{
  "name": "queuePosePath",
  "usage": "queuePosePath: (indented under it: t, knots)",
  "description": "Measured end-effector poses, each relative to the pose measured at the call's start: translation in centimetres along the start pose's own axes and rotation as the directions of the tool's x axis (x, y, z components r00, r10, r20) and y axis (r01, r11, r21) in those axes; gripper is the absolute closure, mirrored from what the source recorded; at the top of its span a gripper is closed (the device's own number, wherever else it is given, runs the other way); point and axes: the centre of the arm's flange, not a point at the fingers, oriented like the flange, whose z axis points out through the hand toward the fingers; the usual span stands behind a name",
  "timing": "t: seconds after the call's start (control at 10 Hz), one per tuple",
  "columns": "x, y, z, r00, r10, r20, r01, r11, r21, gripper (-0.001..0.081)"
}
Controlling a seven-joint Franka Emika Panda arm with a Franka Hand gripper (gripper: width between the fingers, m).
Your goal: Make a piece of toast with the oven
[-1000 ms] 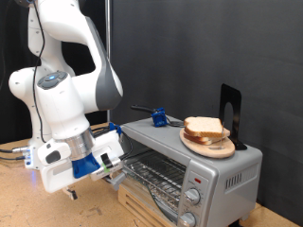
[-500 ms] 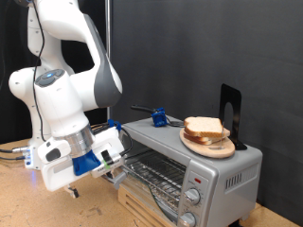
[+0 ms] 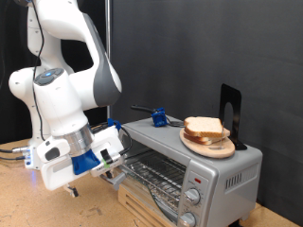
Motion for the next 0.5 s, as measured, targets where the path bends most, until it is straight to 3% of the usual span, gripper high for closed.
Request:
queuePosePath:
  t: [0.5]
  knots:
    - [-0.04, 0.53, -0.56, 1.0, -0.005, 0.012, 0.005, 1.0, -0.004, -0.0003]
